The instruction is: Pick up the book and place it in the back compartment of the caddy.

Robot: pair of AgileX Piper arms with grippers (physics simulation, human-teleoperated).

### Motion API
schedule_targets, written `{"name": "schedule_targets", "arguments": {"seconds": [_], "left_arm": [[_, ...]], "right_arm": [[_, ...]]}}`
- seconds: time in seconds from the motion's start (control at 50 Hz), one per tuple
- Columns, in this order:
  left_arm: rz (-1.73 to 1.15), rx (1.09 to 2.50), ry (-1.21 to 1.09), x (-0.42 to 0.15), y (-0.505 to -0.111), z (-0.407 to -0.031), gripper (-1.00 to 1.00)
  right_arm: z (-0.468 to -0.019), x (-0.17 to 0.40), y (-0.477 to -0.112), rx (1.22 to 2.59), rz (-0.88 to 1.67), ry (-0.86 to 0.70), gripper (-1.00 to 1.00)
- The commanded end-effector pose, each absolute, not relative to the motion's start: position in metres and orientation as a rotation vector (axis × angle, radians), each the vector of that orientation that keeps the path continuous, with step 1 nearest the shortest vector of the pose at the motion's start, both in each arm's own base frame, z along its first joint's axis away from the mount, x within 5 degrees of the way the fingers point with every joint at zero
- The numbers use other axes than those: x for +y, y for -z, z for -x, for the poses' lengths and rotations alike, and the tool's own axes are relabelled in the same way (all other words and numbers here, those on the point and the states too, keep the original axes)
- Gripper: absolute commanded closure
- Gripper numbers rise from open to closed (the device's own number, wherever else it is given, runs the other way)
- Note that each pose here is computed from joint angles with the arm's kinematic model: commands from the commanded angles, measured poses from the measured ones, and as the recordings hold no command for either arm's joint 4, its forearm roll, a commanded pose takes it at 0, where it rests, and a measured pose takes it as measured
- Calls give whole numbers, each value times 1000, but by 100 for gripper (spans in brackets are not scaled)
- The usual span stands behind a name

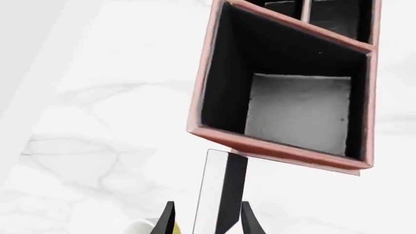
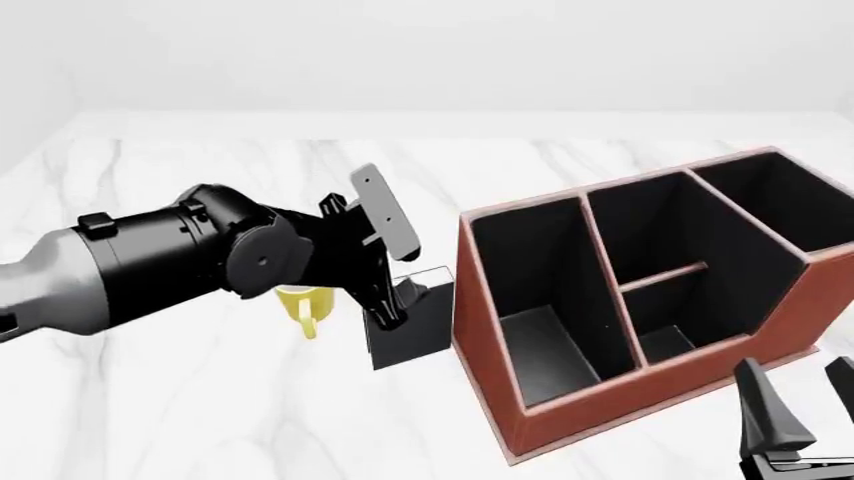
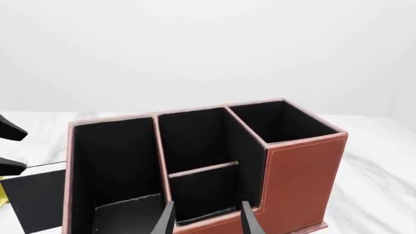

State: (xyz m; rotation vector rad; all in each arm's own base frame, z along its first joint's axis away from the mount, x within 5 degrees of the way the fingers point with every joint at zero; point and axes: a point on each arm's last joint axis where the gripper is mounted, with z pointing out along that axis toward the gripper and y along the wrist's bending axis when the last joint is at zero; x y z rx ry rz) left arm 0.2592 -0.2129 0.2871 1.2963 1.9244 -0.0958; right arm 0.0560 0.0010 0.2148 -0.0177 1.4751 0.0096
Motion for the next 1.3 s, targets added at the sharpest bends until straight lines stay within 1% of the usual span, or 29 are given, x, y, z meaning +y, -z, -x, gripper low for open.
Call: {"name": "schedule_targets", "arguments": {"seconds": [0.02, 0.24, 0.78, 0.9, 1.02, 1.18, 1.3], "left_arm": [[-1303, 1922, 96, -219, -273, -264, -100], [-1299, 1936, 96, -224, -252, -273, -100], [-1289, 1961, 82, -221, -227, -282, -100], [-1291, 1964, 68, -219, -213, -287, -100], [-1285, 1966, 79, -222, -209, -287, -100], [-1286, 1981, 79, -222, -193, -287, -100], [-1281, 1979, 86, -223, -190, -286, -100]], "right_arm": [[-56, 1, -215, 1476, 17, -10, -100], [-56, 1, -214, 1478, 18, -13, -100], [-56, 1, -214, 1478, 20, -16, -100], [-56, 1, -214, 1479, 20, -17, -100], [-56, 1, -214, 1479, 21, -16, -100], [-56, 1, -214, 1479, 19, -15, -100], [-56, 1, -214, 1479, 19, -16, -100]]}}
